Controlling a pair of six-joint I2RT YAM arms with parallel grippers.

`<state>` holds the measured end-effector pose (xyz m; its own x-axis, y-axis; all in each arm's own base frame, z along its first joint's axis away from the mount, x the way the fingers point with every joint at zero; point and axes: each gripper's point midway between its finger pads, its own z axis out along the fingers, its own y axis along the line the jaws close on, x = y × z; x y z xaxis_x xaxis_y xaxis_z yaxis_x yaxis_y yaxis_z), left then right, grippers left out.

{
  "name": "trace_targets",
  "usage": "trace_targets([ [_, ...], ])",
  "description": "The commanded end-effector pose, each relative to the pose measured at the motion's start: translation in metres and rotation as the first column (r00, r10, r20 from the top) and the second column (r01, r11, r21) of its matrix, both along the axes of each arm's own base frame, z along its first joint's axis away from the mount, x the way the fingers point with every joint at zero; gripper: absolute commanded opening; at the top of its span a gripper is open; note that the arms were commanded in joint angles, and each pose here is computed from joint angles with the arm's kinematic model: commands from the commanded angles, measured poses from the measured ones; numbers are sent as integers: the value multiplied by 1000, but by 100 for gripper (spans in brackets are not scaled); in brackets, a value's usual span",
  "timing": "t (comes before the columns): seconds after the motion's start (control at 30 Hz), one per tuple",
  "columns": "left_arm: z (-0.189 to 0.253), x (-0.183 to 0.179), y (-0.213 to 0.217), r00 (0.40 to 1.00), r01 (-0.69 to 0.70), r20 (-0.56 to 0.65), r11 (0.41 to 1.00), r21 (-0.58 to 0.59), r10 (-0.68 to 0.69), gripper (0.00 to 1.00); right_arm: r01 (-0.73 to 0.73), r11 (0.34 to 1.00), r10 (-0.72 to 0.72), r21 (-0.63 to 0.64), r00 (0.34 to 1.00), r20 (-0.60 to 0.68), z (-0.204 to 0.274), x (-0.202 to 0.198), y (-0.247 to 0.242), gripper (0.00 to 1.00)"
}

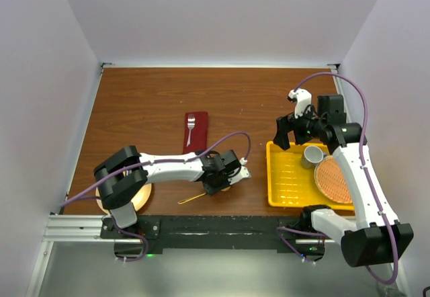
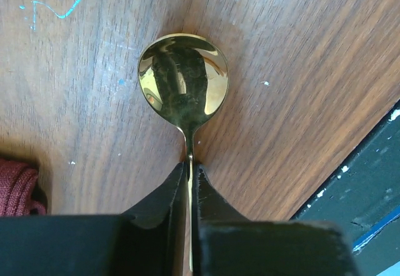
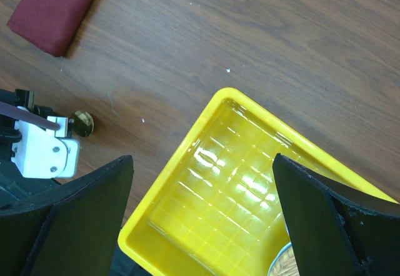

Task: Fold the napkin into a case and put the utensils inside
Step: Pick up the spoon from the corner of the board.

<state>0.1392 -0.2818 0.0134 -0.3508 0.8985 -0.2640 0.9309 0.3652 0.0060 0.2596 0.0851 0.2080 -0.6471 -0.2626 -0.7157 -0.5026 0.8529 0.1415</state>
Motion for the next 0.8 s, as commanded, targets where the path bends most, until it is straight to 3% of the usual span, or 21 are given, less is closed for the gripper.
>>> trace_targets([
  [0.0,-13,-6,-6,999,-8,-35,1000,4,8,0,16,1000,-16,14,1000,3,3,5,0,98],
  [0.13,15,8,-19,999,-23,26,999,-46,25,0,17,1000,-17,14,1000,4,3,8,0,98],
  [0.27,68,31,-31,987,-114,92,972,-204,135,0,23,1000,-23,7,1000,6,6,13,-1,98],
  [0.4,114,54,-26,971,-206,48,922,-328,234,0,28,1000,-28,0,1000,5,8,14,-3,98],
  [0.57,169,146,-13,907,-350,67,831,-433,417,0,24,1000,-24,3,1000,-13,5,19,-1,98],
  [0.6,198,171,-17,890,-352,88,796,-493,448,0,26,1000,-26,7,1000,-9,6,22,0,98],
  [0.67,199,219,-1,836,-433,87,749,-501,542,0,27,1000,-27,10,999,-17,4,26,1,98],
  [0.7,223,243,-2,807,-438,101,705,-558,581,0,30,999,-30,15,999,-16,4,29,1,98],
  [0.77,212,281,15,751,-510,91,662,-550,654,0,30,999,-30,17,999,-14,5,33,2,98],
])
